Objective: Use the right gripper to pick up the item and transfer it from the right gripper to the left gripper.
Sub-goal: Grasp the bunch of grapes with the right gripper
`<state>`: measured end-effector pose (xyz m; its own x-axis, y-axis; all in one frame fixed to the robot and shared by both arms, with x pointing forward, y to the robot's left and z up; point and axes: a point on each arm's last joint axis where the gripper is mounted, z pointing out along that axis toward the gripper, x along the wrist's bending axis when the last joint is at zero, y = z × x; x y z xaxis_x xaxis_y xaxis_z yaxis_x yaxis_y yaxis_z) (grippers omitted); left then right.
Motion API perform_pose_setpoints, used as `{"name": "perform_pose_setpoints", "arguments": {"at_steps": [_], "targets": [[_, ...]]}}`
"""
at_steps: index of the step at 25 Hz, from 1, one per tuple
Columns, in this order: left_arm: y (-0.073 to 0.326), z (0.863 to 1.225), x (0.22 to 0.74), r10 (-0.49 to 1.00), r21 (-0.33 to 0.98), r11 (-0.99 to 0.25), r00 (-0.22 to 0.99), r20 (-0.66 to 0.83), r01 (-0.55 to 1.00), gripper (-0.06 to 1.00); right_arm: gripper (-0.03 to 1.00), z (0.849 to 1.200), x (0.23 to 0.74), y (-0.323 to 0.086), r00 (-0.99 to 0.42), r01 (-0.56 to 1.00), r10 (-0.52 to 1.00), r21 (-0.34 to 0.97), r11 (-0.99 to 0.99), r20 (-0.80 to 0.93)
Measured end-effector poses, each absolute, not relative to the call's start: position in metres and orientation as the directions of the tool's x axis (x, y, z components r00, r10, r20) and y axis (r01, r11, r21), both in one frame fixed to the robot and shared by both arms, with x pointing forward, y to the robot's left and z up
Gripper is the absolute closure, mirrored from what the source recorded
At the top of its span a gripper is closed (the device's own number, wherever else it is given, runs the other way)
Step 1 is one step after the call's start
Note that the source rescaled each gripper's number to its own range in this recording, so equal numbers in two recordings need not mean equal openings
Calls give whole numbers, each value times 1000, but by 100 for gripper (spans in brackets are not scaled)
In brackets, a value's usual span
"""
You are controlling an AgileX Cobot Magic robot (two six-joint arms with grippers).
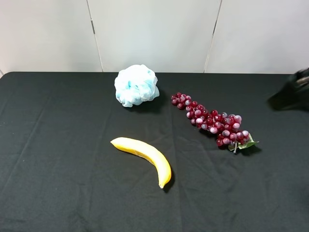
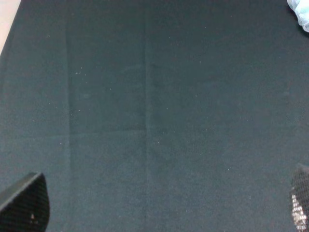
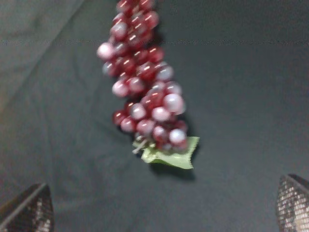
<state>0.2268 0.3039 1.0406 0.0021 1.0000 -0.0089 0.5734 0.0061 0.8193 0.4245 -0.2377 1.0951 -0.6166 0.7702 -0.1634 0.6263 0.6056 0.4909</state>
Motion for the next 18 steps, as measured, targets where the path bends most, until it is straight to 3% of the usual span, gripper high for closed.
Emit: {"name": "perform_pose_setpoints", "arguments": {"at_steps": [11, 18], "targets": [[304, 1041, 227, 1000, 821, 6, 2, -9, 570, -5, -3, 1024, 487, -218, -675, 662, 721, 302, 686, -158], [304, 1041, 227, 1000, 821, 6, 2, -9, 570, -5, -3, 985, 513, -211, -680, 667, 714, 263, 697, -167]]}}
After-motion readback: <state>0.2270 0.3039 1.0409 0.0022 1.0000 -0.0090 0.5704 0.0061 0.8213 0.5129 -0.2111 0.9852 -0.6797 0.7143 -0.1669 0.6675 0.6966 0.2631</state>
